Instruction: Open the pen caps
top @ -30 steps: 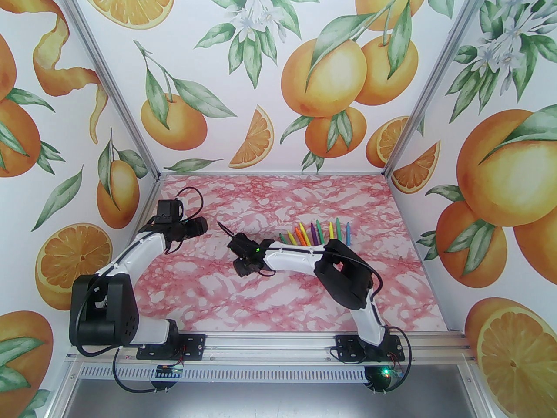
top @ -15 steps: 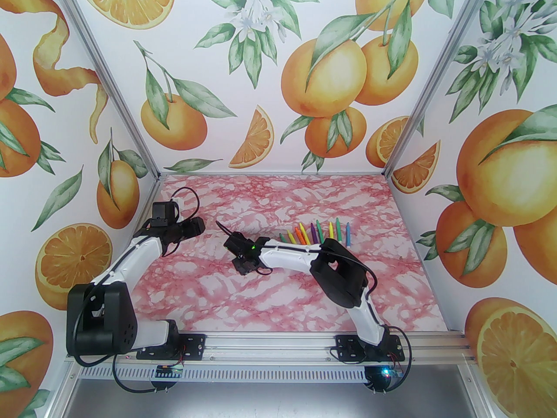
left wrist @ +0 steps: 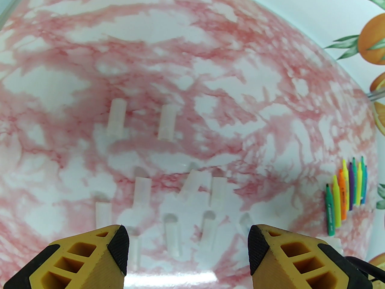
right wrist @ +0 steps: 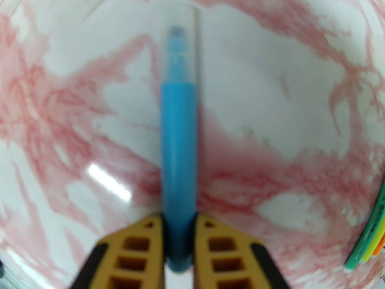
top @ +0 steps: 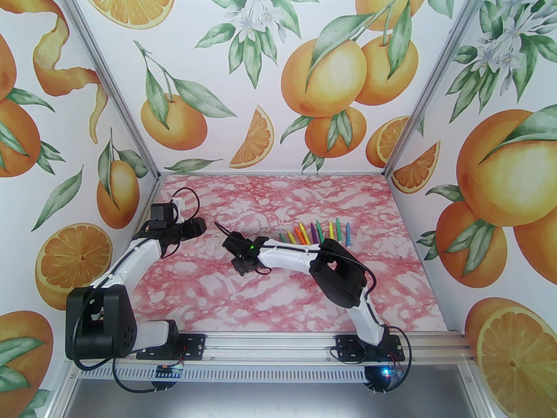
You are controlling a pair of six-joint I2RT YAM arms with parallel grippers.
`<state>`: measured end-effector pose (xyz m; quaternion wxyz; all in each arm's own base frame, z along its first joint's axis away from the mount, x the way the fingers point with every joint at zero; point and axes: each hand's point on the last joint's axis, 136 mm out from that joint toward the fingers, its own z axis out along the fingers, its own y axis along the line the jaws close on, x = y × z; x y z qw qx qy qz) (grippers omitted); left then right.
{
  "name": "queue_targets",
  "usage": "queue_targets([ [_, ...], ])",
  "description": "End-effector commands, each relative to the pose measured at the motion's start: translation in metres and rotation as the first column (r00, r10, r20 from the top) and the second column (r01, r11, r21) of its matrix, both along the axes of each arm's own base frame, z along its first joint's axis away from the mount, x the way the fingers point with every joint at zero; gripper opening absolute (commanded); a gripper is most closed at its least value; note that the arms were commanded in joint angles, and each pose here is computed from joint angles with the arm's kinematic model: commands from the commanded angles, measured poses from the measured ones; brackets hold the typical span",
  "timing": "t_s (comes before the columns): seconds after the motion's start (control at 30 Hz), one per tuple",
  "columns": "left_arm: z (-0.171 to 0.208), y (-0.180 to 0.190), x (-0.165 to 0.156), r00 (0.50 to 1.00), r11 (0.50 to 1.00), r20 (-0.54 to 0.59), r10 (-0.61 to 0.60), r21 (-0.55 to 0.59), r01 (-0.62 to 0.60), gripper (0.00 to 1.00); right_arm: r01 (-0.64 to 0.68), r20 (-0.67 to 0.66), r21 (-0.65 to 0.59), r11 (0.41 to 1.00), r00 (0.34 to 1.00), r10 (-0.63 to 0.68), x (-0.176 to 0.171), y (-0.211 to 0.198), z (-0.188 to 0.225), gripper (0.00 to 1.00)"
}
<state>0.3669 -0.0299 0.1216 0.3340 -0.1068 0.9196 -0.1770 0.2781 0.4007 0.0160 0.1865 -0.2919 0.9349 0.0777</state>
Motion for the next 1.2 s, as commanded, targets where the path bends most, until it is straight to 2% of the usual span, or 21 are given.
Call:
queue_targets([
  [0.0,0.011,-0.016,0.004,0.997,0.994,0.055,-0.055,-0.091,0.06,0.69,0.029,-0.009,-0.011,1.0,1.0,-0.029,0.006,-0.021,0.0,0.11],
  [0.13,0.016,-0.034,0.008,0.991,0.973,0.083,-0.109,-0.193,0.123,0.69,0.018,0.002,0.08,0.997,1.0,-0.019,0.009,-0.022,0.018,0.09],
  [0.43,0.031,-0.052,0.011,0.98,0.938,0.127,-0.153,-0.294,0.184,0.69,0.029,0.007,0.272,0.962,0.999,-0.032,0.018,-0.038,0.053,0.06],
  [0.6,0.031,-0.065,0.011,0.974,0.927,0.133,-0.183,-0.306,0.216,0.69,0.025,0.025,0.286,0.958,0.999,-0.034,0.022,-0.046,0.063,0.05],
  [0.93,0.039,-0.115,0.019,0.94,0.852,0.173,-0.295,-0.397,0.341,0.68,0.007,0.069,0.362,0.932,0.997,-0.035,0.021,-0.055,0.089,0.04],
  [1.17,0.044,-0.137,0.022,0.925,0.82,0.194,-0.328,-0.427,0.381,0.68,-0.013,0.103,0.384,0.923,0.994,-0.029,0.018,-0.062,0.105,0.04],
])
